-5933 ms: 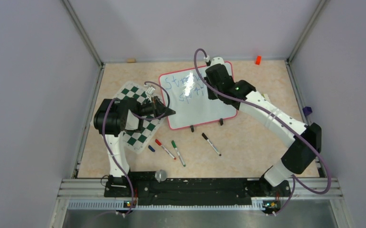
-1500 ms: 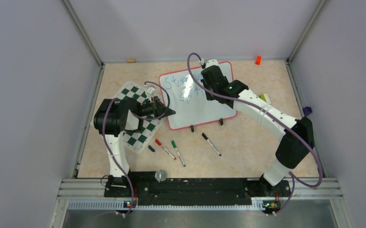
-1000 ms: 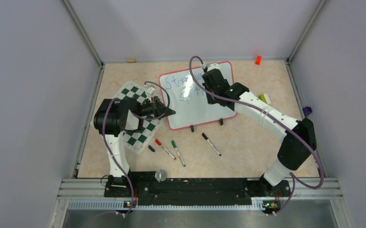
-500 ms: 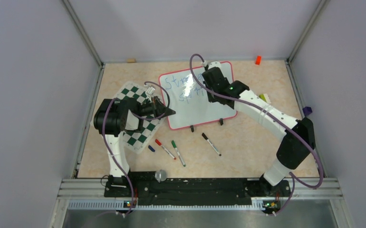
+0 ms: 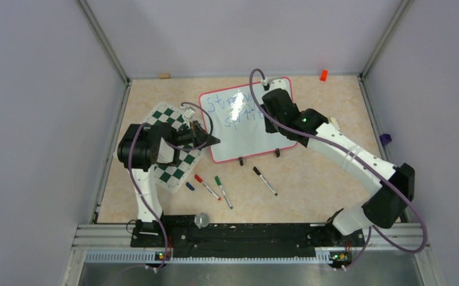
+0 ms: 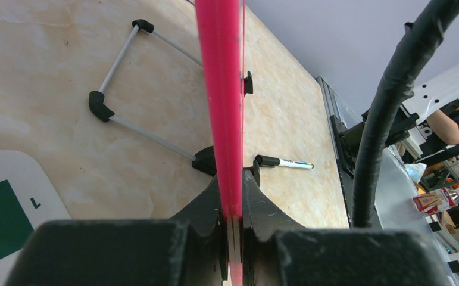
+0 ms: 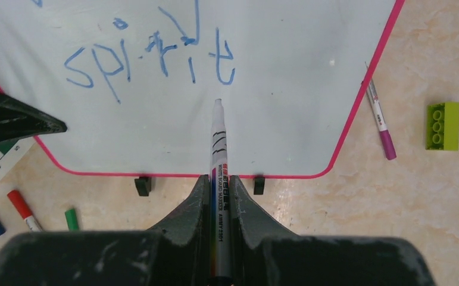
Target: Write a sentence on the whiteboard
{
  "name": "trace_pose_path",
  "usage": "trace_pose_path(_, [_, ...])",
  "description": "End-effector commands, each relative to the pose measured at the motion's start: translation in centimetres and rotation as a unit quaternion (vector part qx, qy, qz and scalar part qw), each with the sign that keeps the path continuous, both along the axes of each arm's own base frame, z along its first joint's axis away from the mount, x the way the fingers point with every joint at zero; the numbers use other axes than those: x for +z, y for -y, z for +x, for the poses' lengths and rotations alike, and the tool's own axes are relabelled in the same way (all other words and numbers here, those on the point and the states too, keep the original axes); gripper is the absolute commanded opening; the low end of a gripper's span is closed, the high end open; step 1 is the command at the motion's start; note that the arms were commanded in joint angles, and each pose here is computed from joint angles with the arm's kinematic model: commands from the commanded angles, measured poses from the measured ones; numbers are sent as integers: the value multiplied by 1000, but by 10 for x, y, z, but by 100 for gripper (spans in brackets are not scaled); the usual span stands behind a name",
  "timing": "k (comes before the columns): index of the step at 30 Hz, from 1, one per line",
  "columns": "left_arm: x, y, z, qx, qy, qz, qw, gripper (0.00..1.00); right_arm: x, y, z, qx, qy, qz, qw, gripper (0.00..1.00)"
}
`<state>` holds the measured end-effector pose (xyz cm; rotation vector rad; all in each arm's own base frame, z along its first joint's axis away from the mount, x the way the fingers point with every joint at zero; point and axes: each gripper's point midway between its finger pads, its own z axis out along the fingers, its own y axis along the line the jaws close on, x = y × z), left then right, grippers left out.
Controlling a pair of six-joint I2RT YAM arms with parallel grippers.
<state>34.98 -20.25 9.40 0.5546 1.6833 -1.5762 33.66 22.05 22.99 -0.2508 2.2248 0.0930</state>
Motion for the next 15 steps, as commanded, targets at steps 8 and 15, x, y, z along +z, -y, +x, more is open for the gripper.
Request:
trace_pose_path(8, [16,-14,22,68,88,-1,994,0,9,-48,-47,36,50,-3,998,0])
trace_pose_path(15, [15,-15,24,73,81,-3,994,0,6,-75,-58,74,49,-7,996,0])
